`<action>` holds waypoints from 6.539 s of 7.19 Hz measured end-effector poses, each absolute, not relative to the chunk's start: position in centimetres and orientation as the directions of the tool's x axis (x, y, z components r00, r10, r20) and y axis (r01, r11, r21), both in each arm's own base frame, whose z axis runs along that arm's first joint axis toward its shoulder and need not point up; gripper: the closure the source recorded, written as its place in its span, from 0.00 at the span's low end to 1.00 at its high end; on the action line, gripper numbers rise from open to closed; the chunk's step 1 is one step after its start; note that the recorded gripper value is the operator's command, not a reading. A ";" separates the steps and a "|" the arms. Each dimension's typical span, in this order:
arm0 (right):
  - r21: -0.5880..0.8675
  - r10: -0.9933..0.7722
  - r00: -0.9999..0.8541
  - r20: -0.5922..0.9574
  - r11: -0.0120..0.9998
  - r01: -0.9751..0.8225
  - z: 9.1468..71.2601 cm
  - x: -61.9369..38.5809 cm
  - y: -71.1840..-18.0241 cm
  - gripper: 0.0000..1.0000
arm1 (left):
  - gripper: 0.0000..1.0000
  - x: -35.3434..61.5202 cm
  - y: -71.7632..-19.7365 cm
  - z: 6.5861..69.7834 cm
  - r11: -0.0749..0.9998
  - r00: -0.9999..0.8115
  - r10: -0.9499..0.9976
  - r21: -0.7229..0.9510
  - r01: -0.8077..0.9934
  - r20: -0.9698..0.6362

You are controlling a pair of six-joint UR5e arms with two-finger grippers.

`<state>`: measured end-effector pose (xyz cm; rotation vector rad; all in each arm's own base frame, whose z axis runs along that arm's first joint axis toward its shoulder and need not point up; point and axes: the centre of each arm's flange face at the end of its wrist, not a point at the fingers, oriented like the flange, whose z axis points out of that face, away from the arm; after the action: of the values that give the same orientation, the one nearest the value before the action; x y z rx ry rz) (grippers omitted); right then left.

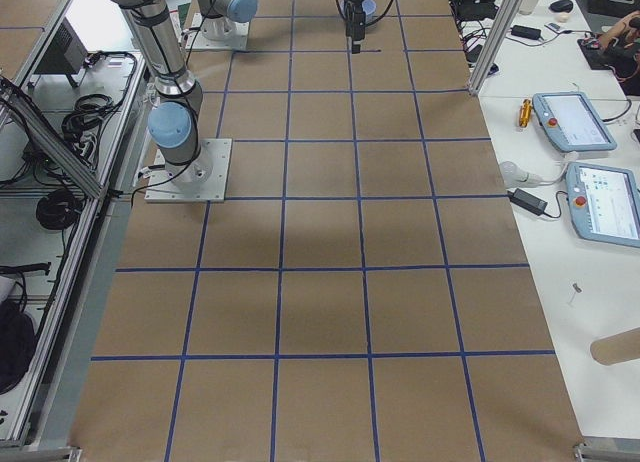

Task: Stack green bowl on blue bowl
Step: 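Lower the left gripper onto the pale green bowl rim and close, then lift the pale green bowl with the left gripper toward the blue bowl, then lower the green bowl into the light blue bowl with the left gripper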

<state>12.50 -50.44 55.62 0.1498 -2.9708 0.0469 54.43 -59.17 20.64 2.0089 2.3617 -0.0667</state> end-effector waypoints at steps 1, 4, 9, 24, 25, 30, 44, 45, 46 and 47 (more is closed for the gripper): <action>-0.023 -0.097 -0.981 0.167 0.994 -0.103 55.6 12.5 -50.4 0.00 | 0.43 54.4 -59.3 20.7 0.159 -0.159 0.985 -0.008 0.987 -0.071; -0.023 -0.097 -0.981 0.167 0.994 -0.102 55.6 12.5 -50.4 0.00 | 0.72 54.4 -59.4 20.8 0.160 -0.160 0.984 -0.007 0.987 -0.080; -0.023 -0.097 -0.981 0.167 0.994 -0.102 55.6 12.5 -50.4 0.00 | 0.96 54.3 -59.5 20.9 0.168 -0.168 0.982 -0.006 0.986 -0.083; -0.023 -0.097 -0.981 0.167 0.994 -0.102 55.6 12.5 -50.4 0.00 | 1.00 53.7 -59.8 22.0 0.153 -0.151 0.983 0.012 0.988 -0.103; -0.023 -0.097 -0.981 0.167 0.994 -0.103 55.6 12.5 -50.4 0.00 | 1.00 53.2 -60.1 23.0 0.144 -0.141 0.984 0.019 0.989 -0.109; -0.023 -0.097 -0.981 0.167 0.994 -0.102 55.6 12.5 -50.4 0.00 | 1.00 42.3 -59.4 30.3 0.077 -0.073 0.991 0.032 0.997 -0.115; -0.023 -0.097 -0.981 0.167 0.994 -0.102 55.6 12.5 -50.4 0.00 | 0.00 6.4 -49.6 28.5 -0.009 0.009 0.993 -0.005 1.000 -0.116; -0.023 -0.097 -0.981 0.167 0.994 -0.102 55.6 12.5 -50.4 0.00 | 0.00 6.3 -49.5 27.9 -0.009 0.008 0.994 -0.009 1.000 -0.109; -0.023 -0.097 -0.981 0.167 0.994 -0.103 55.6 12.5 -50.4 0.00 | 0.00 6.4 -49.5 27.7 -0.007 0.006 0.994 -0.009 1.000 -0.105; -0.023 -0.097 -0.981 0.167 0.994 -0.102 55.6 12.5 -50.4 0.00 | 0.00 6.4 -49.6 27.9 0.000 0.000 0.994 -0.006 1.000 -0.109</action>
<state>12.49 -50.44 55.62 0.1498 -2.9708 0.0469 6.41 -49.63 27.87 2.1683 2.1682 -0.1245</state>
